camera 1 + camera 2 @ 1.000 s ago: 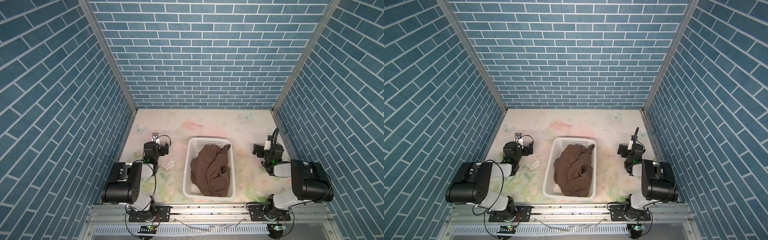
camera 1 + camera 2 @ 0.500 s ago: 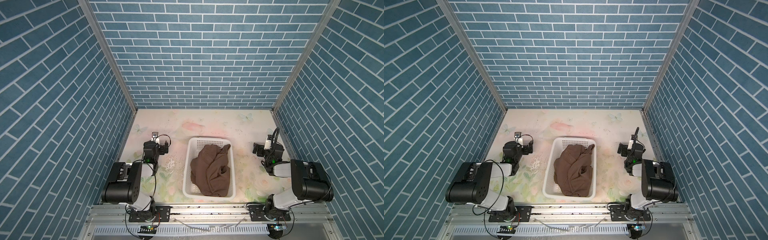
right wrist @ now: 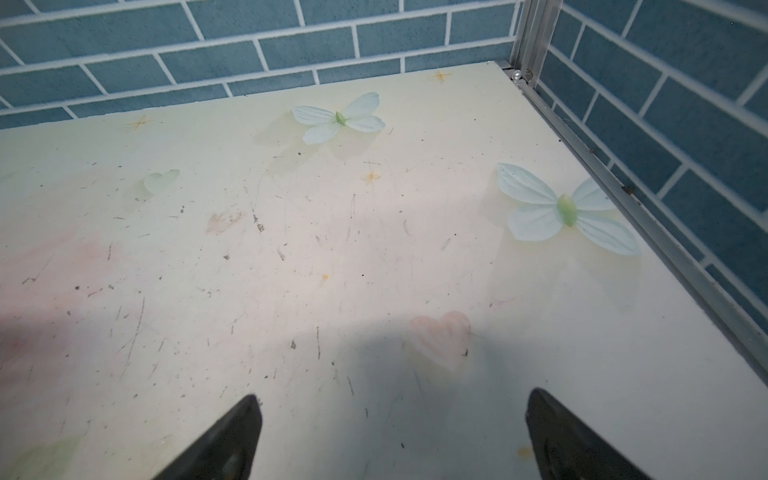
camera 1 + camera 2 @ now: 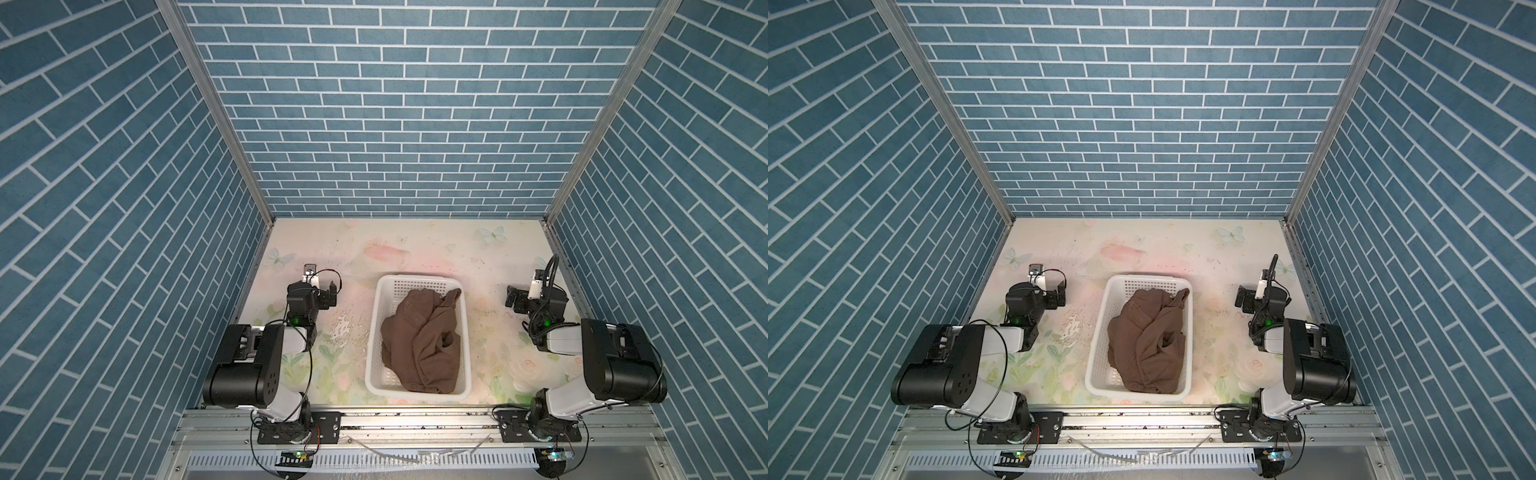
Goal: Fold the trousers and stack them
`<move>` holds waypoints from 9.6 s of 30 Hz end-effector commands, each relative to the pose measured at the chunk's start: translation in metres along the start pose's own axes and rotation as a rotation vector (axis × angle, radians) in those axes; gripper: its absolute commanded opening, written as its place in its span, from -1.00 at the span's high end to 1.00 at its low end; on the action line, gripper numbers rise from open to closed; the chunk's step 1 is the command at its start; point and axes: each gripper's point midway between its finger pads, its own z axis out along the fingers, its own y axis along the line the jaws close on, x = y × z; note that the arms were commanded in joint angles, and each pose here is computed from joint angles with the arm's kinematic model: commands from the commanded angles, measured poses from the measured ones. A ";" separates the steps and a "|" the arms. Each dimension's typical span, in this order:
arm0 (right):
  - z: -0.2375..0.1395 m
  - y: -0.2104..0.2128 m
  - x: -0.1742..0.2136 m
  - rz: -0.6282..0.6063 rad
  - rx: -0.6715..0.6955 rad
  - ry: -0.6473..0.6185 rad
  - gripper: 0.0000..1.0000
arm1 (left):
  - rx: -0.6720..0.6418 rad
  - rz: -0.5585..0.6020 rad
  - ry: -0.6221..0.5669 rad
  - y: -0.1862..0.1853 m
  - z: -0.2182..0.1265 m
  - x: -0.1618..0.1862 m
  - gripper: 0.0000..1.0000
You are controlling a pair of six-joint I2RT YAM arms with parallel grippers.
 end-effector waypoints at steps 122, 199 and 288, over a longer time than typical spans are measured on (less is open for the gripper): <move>-0.013 0.121 -0.034 0.130 0.066 0.215 0.99 | 0.525 -0.016 0.571 -0.294 -0.239 0.015 -0.15; -0.181 0.458 -0.202 -0.439 -0.815 -0.048 0.10 | 0.115 -0.648 0.304 -0.073 -0.159 -0.066 -0.99; -0.074 0.241 -0.007 -0.499 -0.181 0.743 -0.51 | 0.138 -0.640 0.496 -0.091 -0.116 -0.033 -0.87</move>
